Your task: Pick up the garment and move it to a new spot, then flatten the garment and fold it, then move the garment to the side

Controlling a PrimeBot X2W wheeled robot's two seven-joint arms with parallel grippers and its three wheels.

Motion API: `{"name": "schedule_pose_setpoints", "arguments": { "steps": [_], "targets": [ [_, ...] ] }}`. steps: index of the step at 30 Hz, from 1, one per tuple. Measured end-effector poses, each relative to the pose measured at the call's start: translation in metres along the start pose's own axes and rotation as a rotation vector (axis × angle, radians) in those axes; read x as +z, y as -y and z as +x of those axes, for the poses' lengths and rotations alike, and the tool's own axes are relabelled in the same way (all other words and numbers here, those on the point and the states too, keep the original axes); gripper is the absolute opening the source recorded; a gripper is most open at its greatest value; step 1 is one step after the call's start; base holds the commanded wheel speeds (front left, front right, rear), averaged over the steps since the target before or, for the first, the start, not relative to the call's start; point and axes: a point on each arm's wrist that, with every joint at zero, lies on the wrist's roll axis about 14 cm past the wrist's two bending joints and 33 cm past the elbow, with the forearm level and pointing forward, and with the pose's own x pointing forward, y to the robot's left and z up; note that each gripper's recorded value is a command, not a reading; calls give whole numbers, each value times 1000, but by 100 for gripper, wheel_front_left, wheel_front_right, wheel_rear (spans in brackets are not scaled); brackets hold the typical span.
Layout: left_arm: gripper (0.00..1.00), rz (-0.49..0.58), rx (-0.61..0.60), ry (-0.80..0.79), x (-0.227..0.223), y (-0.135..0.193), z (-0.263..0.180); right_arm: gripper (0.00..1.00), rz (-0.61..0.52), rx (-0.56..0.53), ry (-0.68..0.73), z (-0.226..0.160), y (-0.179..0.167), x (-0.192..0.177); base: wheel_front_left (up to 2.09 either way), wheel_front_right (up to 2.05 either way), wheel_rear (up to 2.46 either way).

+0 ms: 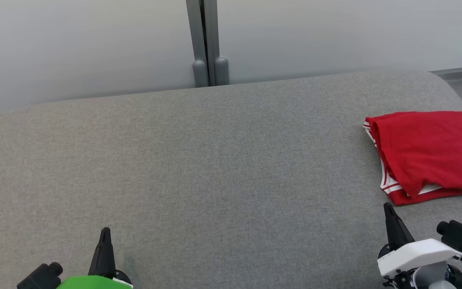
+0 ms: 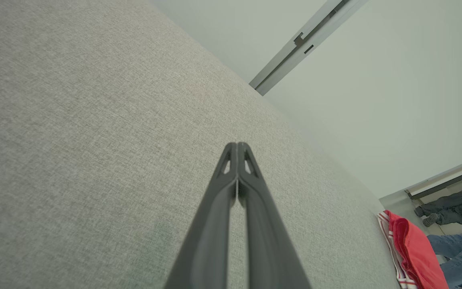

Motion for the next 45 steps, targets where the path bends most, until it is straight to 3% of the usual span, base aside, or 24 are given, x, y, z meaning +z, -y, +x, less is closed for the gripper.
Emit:
{"name": "schedule_pose_setpoints", "arguments": {
  "steps": [45],
  "targets": [
    [0, -449, -8, 32, 30, 3, 22, 0, 541, 9, 5, 10, -5, 16, 0, 0, 0]
  ]
}}
